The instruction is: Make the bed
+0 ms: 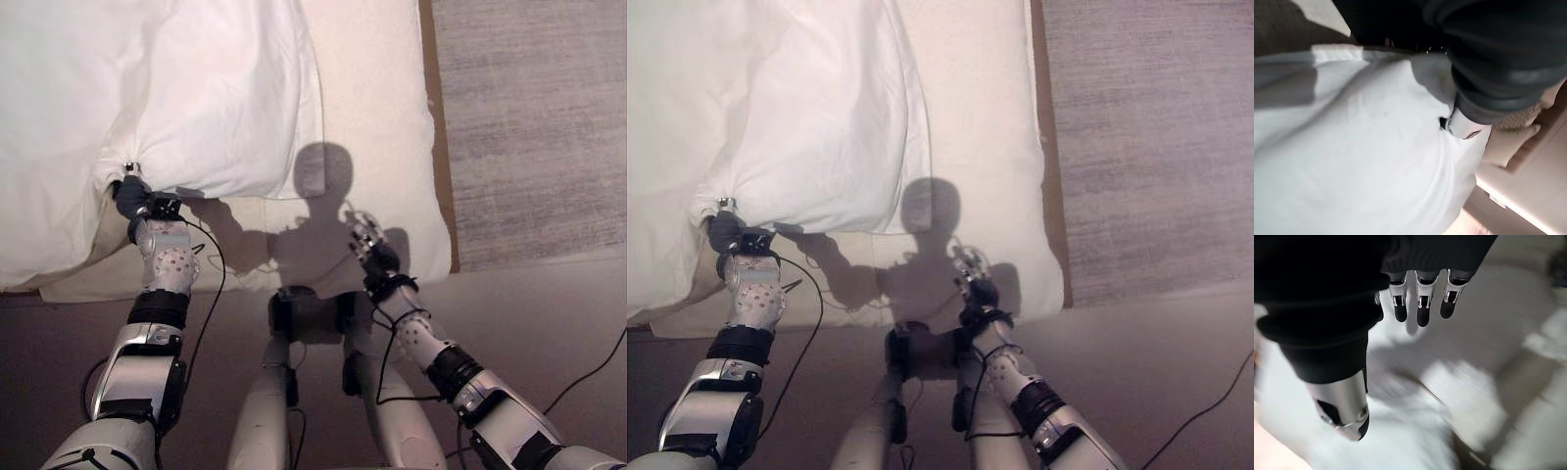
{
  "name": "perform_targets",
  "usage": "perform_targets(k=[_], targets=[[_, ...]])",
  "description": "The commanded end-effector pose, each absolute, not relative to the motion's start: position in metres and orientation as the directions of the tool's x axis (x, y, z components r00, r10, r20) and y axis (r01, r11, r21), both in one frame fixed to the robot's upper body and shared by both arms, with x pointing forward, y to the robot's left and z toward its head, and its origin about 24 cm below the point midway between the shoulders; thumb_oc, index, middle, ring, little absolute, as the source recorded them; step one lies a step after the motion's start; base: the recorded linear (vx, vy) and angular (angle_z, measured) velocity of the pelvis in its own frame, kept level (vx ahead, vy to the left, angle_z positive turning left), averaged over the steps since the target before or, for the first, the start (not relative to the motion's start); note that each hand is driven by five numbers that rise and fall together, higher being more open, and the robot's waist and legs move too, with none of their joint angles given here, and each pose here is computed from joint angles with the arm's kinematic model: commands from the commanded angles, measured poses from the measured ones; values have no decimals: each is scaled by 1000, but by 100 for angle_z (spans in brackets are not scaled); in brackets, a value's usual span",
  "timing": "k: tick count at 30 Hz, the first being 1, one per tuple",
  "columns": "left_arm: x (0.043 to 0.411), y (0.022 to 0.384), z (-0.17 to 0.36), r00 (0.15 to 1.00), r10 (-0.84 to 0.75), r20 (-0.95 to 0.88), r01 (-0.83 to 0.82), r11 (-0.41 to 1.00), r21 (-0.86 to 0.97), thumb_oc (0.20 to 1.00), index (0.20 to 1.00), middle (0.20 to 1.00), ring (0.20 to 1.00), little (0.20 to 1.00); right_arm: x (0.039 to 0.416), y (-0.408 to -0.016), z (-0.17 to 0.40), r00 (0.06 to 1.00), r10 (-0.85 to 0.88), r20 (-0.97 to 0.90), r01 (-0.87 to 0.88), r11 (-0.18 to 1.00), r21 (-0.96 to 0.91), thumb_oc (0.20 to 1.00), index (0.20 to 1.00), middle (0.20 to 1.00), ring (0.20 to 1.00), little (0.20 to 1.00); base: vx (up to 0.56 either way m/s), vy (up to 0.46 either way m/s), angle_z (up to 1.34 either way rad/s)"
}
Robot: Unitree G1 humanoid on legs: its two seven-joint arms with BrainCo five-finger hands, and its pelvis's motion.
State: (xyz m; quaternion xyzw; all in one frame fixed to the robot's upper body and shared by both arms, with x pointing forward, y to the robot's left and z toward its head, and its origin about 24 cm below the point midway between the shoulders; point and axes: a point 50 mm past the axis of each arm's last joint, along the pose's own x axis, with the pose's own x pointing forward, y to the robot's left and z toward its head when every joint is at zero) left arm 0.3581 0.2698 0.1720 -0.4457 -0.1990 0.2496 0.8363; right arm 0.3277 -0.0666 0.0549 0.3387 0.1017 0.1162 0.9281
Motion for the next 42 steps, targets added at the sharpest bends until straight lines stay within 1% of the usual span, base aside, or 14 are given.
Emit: perform_targets(k=[1, 2, 6, 7, 10, 16, 20, 26, 29, 37, 39, 40, 41, 42], targets=[[353, 272, 195, 790, 532, 306, -175, 673, -718, 200, 200, 200, 200, 200, 320, -42, 67, 918, 396, -15, -262, 634, 727, 1000, 1000, 1000, 1000, 1000, 0, 0, 0], [354, 267, 198, 800, 502, 328, -150, 697, -701, 200, 200, 200, 200, 200, 317, -32, 75, 891, 452, 27, -335, 617, 712, 1000, 1000, 1000, 1000, 1000, 0, 0, 0], [355, 259, 200, 814, 463, 351, -119, 724, -679, 200, 200, 200, 200, 200, 313, -18, 86, 851, 518, 90, -413, 553, 723, 1000, 1000, 1000, 1000, 1000, 1, -2, 2], [356, 254, 201, 818, 448, 361, -99, 728, -678, 200, 200, 200, 200, 200, 312, -9, 96, 832, 538, 136, -448, 507, 736, 1000, 1000, 1000, 1000, 1000, 0, 0, 0], [356, 248, 203, 819, 434, 374, -80, 733, -676, 200, 200, 200, 200, 200, 314, -3, 107, 823, 537, 185, -478, 478, 737, 1000, 1000, 1000, 1000, 1000, 0, 0, 0], [356, 240, 205, 816, 427, 390, -38, 713, -701, 200, 200, 200, 200, 200, 317, 11, 149, 793, 500, 347, -557, 367, 745, 1000, 1000, 1000, 1000, 1000, 10, 4, 6], [354, 239, 206, 813, 427, 396, -18, 698, -716, 200, 200, 200, 200, 200, 323, 12, 162, 808, 459, 369, -548, 355, 758, 1000, 1000, 1000, 1000, 1000, 3, -1, 3], [355, 234, 205, 819, 427, 384, -7, 676, -737, 200, 200, 200, 200, 200, 333, 22, 171, 871, 385, 305, -442, 343, 829, 1000, 1000, 1000, 1000, 1000, 0, 0, 0], [354, 233, 206, 818, 428, 384, -9, 677, -736, 200, 200, 200, 200, 200, 329, 30, 168, 869, 407, 283, -433, 345, 833, 1000, 1000, 1000, 1000, 1000, 13, -5, 5], [349, 229, 208, 807, 442, 393, 19, 645, -764, 200, 200, 200, 200, 200, 325, 40, 192, 861, 372, 348, -457, 260, 851, 1000, 1000, 1000, 1000, 1000, 14, 3, 10], [349, 228, 209, 805, 442, 397, 26, 641, -767, 200, 200, 200, 200, 200, 325, 40, 193, 864, 364, 348, -454, 264, 851, 1000, 1000, 1000, 1000, 1000, -1, 11, 7], [349, 227, 209, 807, 437, 397, 30, 641, -767, 200, 200, 200, 200, 200, 325, 42, 189, 865, 383, 325, -449, 302, 841, 1000, 1000, 1000, 1000, 1000, -1, 10, 4], [349, 227, 209, 807, 437, 397, 30, 641, -767, 200, 200, 200, 200, 200, 325, 42, 189, 865, 383, 325, -449, 302, 841, 1000, 1000, 1000, 1000, 1000, 0, 0, 0], [349, 228, 209, 809, 433, 397, 30, 644, -765, 200, 200, 200, 200, 200, 324, 44, 183, 859, 410, 307, -460, 354, 814, 1000, 1000, 1000, 1000, 1000, 0, 0, 0]])
